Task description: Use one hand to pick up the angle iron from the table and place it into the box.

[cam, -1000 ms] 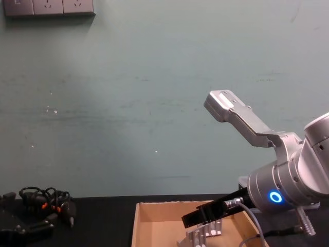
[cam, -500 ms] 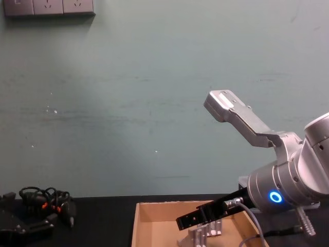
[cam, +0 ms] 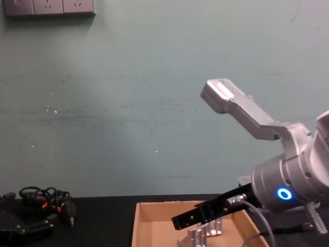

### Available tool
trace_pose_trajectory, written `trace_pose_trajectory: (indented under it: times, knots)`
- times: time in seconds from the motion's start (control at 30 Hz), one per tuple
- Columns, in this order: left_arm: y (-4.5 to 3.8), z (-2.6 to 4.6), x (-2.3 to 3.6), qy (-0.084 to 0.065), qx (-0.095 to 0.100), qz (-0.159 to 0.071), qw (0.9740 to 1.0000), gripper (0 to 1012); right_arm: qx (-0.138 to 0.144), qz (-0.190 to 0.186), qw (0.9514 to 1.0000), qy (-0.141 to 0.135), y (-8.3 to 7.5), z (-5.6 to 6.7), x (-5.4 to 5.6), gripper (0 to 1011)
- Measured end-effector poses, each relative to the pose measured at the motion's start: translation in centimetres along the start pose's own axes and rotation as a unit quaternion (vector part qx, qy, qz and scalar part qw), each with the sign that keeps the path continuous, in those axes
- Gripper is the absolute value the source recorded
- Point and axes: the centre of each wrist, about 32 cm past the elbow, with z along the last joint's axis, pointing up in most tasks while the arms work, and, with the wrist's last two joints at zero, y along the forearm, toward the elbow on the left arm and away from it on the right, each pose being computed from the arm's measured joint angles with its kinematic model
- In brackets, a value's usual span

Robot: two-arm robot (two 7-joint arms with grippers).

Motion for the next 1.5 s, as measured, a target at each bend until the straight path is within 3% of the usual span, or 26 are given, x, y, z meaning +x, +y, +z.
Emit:
trace_pose_trajectory:
  times: [0.03, 0.23, 0.27, 0.43, 0.67, 0.83, 1.0, 1.5]
  knots:
    - [0.00, 0.00, 0.00, 0.000, 0.000, 0.000, 1.0000, 1000, 0.000, 0.000, 1.0000, 0.000, 0.0, 0.0, 0.0, 1000]
    - [0.00, 0.00, 0.00, 0.000, 0.000, 0.000, 1.0000, 1000, 0.012, 0.033, 0.9993, -0.010, -4.1, -0.6, -1.3, 1000]
    - [0.00, 0.00, 0.00, 0.000, 0.000, 0.000, 1.0000, 1000, 0.012, 0.033, 0.9993, -0.010, -4.1, -0.6, -1.3, 1000]
    - [0.00, 0.00, 0.00, 0.000, 0.000, 0.000, 1.0000, 1000, 0.024, 0.070, 0.9972, -0.014, -7.9, -1.6, -2.1, 1000]
    - [0.00, 0.00, 0.00, 0.000, 0.000, 0.000, 1.0000, 1000, 0.005, 0.127, 0.9917, -0.021, -10.1, -2.7, -2.5, 1000]
    - [0.00, 0.00, 0.00, 0.000, 0.000, 0.000, 1.0000, 1000, -0.016, 0.160, 0.9863, -0.034, -10.1, -2.9, -2.7, 1000]
    - [0.00, 0.00, 0.00, 0.000, 0.000, 0.000, 1.0000, 1000, -0.036, 0.179, 0.9823, -0.043, -9.0, -3.1, -2.6, 1000]
    - [0.00, 0.00, 0.00, 0.000, 0.000, 0.000, 1.0000, 1000, -0.058, 0.192, 0.9777, -0.061, -5.5, -2.9, -2.2, 1000]
